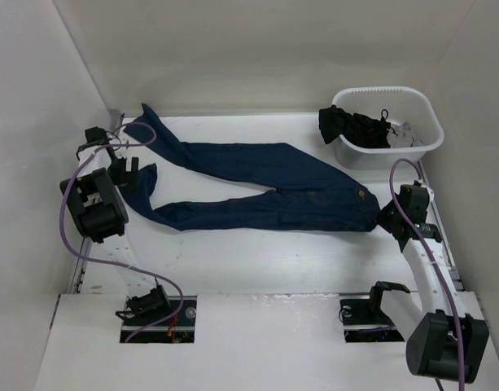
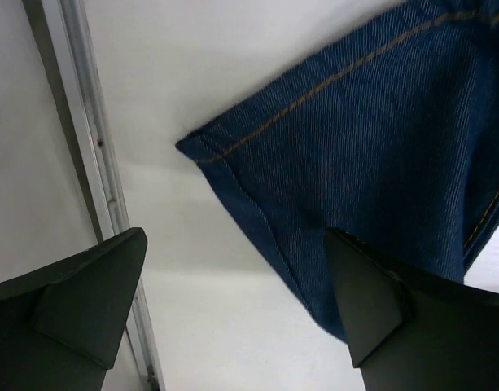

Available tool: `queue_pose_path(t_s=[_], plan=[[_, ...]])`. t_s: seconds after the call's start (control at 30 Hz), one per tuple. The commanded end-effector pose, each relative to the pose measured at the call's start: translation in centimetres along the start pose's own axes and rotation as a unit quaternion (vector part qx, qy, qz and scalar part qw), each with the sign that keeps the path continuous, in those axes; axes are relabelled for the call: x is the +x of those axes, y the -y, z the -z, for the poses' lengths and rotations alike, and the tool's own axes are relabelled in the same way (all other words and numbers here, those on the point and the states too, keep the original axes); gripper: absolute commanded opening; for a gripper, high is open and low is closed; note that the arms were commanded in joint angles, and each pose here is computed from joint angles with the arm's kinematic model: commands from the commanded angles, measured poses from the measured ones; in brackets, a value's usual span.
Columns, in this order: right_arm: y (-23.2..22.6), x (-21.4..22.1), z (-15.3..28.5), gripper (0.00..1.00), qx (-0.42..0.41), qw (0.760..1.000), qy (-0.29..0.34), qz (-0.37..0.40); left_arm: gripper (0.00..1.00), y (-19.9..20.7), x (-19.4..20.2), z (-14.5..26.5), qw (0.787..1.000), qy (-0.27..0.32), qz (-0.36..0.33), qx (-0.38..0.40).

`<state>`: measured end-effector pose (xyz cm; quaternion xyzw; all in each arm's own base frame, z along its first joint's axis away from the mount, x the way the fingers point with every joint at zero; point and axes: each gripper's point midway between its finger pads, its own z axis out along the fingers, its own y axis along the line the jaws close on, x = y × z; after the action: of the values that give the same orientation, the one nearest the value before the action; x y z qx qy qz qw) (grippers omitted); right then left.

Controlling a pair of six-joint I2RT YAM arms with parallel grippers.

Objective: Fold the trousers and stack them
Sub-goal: Flatten the trousers out

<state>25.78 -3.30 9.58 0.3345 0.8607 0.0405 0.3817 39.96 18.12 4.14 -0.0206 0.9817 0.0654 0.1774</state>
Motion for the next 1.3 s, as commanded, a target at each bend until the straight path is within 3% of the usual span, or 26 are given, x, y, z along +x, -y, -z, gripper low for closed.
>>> queue_pose_path(t_s=[0.0, 0.17, 0.3, 0.37, 0.43, 0.67, 0.77, 0.87, 1.03, 1.2, 1.23, 1.27], plan=[[-0.5, -0.9, 0.4, 0.00, -0.009, 1.000, 0.027, 0.002, 0.90, -0.6, -3.3, 0.2, 0.999, 0.048, 0.017, -0.010], [-0.4, -1.3, 0.4, 0.00, -0.006, 1.000, 0.030, 0.002, 0.75, 1.1, -2.0, -2.3, 1.000, 0.010, 0.003, 0.011], [-0.7, -1.5, 0.3, 0.00, -0.010, 0.999, 0.030, -0.002, 0.23, 1.7, -0.4, -4.3, 1.000, -0.021, 0.014, 0.013], [-0.8, -1.6, 0.2, 0.00, -0.012, 0.999, 0.030, -0.004, 0.10, 1.9, 0.1, -4.6, 0.999, -0.030, 0.020, 0.013], [-0.9, -2.2, 0.3, 0.00, -0.013, 0.999, 0.036, -0.005, 0.03, 1.4, 0.7, -4.0, 0.999, -0.030, 0.030, 0.013], [-2.8, -8.9, 4.0, 0.00, -0.042, 0.992, 0.117, -0.024, 0.00, -6.3, 3.5, 4.2, 0.996, -0.034, -0.039, -0.075], [-2.6, -9.3, 5.5, 0.00, -0.041, 0.990, 0.128, -0.037, 0.00, -7.7, 6.6, 7.9, 0.989, -0.062, -0.094, -0.094], [-0.9, -6.9, 6.1, 0.00, -0.022, 0.991, 0.115, -0.068, 0.01, -8.3, 11.4, 10.3, 0.976, -0.118, -0.148, -0.107], [2.4, -4.3, 6.3, 0.00, 0.014, 0.985, 0.115, -0.125, 0.03, -7.6, 19.2, 10.3, 0.949, -0.197, -0.220, -0.114], [3.3, -3.7, 6.6, 0.02, 0.043, 0.983, 0.092, -0.154, 0.04, -7.2, 22.1, 9.3, 0.935, -0.226, -0.245, -0.123], [3.5, -3.4, 7.0, 0.06, 0.046, 0.980, 0.093, -0.167, 0.04, -7.4, 22.2, 9.4, 0.933, -0.227, -0.248, -0.128], [3.8, -3.3, 7.6, 0.17, 0.050, 0.977, 0.101, -0.180, 0.05, -7.4, 22.2, 9.5, 0.932, -0.227, -0.250, -0.131]])
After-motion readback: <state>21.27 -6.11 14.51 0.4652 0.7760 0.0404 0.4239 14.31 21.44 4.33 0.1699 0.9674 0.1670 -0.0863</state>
